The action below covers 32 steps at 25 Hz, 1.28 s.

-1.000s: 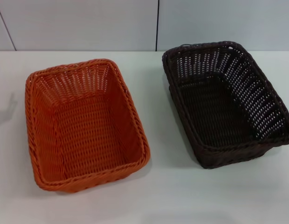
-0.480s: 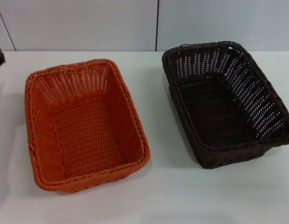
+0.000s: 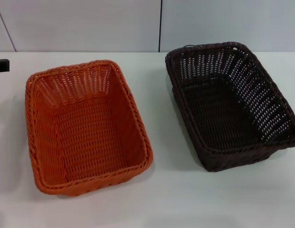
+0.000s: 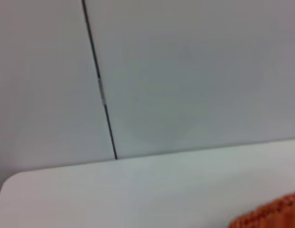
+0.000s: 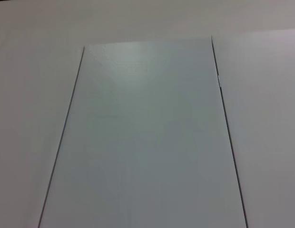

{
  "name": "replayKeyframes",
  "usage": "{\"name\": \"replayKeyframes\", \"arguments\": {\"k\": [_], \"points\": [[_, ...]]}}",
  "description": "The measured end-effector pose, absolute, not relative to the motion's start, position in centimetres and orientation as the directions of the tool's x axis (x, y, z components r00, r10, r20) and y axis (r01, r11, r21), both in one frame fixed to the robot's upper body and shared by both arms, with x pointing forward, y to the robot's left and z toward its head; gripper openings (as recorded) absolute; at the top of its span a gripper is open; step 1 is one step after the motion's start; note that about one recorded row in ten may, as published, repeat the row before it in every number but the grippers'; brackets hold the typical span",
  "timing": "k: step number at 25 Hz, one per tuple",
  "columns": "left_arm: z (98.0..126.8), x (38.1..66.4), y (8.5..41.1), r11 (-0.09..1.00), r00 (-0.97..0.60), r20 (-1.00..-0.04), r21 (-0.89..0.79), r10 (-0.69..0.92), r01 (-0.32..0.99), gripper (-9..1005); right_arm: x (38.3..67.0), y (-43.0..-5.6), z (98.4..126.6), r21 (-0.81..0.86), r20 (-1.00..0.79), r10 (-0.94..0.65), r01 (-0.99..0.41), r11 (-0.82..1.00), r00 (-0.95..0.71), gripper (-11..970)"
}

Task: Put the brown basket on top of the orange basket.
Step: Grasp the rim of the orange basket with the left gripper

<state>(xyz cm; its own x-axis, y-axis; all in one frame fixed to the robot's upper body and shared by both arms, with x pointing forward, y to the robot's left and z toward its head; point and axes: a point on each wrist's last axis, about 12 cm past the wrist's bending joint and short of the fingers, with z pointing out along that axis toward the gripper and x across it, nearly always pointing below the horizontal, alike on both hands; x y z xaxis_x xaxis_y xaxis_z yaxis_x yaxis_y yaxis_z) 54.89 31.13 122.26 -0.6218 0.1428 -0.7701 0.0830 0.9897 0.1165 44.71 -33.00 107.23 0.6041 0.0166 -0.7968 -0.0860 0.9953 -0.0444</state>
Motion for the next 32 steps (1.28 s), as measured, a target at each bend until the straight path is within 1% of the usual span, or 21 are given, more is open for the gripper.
{"name": "replayKeyframes", "arguments": {"k": [2, 5, 6, 10, 15, 18, 19, 20, 22, 32], "points": [[122.4, 54.8, 31.0, 0.989, -0.632, -0.760, 0.119, 0.149, 0.091, 736, 44.7, -33.0, 107.2, -0.044, -0.797, 0.017, -0.086, 0.995, 0.603, 823], [122.6, 54.4, 30.4, 0.984, -0.693, -0.699, 0.118, 0.176, 0.131, 733, 44.8, -33.0, 107.2, -0.044, -0.797, 0.017, -0.087, 0.995, 0.603, 823], [122.6, 54.4, 30.4, 0.984, -0.693, -0.699, 0.118, 0.176, 0.131, 732, 44.8, -33.0, 107.2, -0.044, -0.797, 0.017, -0.087, 0.995, 0.603, 823], [122.1, 54.3, 29.1, 0.977, -0.725, -0.656, 0.107, 0.208, 0.184, 728, 44.9, -32.9, 107.4, -0.044, -0.792, 0.020, -0.089, 0.995, 0.611, 823], [121.2, 54.7, 28.6, 0.978, -0.749, -0.631, 0.087, 0.202, 0.190, 723, 44.9, -32.9, 107.4, -0.043, -0.791, 0.021, -0.090, 0.995, 0.611, 823], [121.2, 54.7, 28.6, 0.978, -0.749, -0.631, 0.087, 0.202, 0.190, 720, 44.9, -32.9, 107.4, -0.043, -0.792, 0.021, -0.090, 0.995, 0.610, 824], [120.8, 54.8, 28.4, 0.979, -0.761, -0.619, 0.076, 0.194, 0.188, 719, 44.9, -32.9, 107.4, -0.043, -0.792, 0.021, -0.090, 0.995, 0.610, 824], [119.7, 55.1, 28.1, 0.981, -0.787, -0.589, 0.057, 0.183, 0.186, 718, 44.9, -32.8, 107.4, -0.042, -0.792, 0.022, -0.090, 0.995, 0.610, 824], [119.0, 55.3, 28.1, 0.982, -0.805, -0.565, 0.047, 0.179, 0.185, 716, 44.9, -32.8, 107.4, -0.041, -0.792, 0.022, -0.090, 0.995, 0.610, 824], [116.9, 56.1, 28.0, 0.985, -0.846, -0.510, 0.020, 0.157, 0.171, 706, 45.2, -32.7, 107.5, -0.041, -0.788, 0.027, -0.096, 0.995, 0.615, 824]]}}
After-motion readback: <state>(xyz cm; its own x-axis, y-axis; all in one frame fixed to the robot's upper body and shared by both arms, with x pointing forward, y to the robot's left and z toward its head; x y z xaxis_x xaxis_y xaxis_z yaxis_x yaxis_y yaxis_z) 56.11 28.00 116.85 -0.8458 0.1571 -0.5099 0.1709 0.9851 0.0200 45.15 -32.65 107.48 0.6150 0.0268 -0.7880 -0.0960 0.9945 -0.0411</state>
